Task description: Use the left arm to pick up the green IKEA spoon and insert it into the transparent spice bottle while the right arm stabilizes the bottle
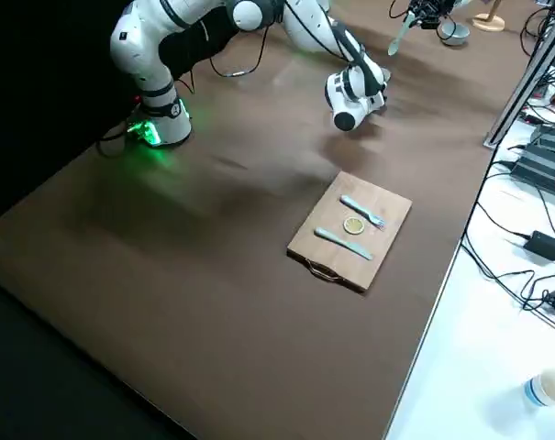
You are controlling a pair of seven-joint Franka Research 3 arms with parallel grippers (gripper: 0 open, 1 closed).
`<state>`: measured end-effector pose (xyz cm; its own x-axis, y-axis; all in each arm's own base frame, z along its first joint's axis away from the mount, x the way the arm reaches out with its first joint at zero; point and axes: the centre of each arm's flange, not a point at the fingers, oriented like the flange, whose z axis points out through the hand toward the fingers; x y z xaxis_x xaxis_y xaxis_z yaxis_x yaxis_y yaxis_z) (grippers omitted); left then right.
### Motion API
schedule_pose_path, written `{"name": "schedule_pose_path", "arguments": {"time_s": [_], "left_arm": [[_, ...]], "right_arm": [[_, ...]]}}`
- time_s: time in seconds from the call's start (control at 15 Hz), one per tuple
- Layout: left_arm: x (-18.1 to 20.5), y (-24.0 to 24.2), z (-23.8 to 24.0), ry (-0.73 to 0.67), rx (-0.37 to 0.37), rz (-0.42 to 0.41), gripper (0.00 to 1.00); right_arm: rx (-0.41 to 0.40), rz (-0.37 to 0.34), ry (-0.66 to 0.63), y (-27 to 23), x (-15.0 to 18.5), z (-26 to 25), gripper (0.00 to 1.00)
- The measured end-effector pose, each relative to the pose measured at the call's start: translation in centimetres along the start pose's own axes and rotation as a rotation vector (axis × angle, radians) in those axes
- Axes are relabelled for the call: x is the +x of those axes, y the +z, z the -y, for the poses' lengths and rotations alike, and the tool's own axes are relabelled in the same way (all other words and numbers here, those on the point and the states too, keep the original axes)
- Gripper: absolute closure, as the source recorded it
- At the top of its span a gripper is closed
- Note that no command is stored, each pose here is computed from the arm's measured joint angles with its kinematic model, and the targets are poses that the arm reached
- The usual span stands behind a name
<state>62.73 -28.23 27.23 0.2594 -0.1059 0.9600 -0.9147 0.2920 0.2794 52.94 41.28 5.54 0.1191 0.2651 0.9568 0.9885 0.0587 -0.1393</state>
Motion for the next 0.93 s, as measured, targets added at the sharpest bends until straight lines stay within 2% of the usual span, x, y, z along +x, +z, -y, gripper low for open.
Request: {"name": "schedule_pose_path", "arguments": {"time_s": [0.27, 0.4, 0.67, 0.93], "left_arm": [[0.2, 0.8, 0.0, 0.145, -0.003, -0.015, 0.76], [-1.4, 1.5, -0.1, 0.202, -0.016, -0.021, 0.76], [-4.3, 3.2, -0.5, 0.211, -0.053, -0.039, 0.76], [-5.2, 3.6, -0.7, 0.235, -0.061, -0.044, 0.76]], "right_arm": [[-0.001, -0.001, 0.001, 0.0, 0.0, 0.0, 0.00], [-0.001, -0.001, 0.001, 0.0, 0.0, 0.0, 0.00], [-0.001, -0.001, 0.001, 0.0, 0.0, 0.0, 0.00], [-0.001, -0.003, 0.003, 0.0, -0.1, 0.0, 0.00]]}}
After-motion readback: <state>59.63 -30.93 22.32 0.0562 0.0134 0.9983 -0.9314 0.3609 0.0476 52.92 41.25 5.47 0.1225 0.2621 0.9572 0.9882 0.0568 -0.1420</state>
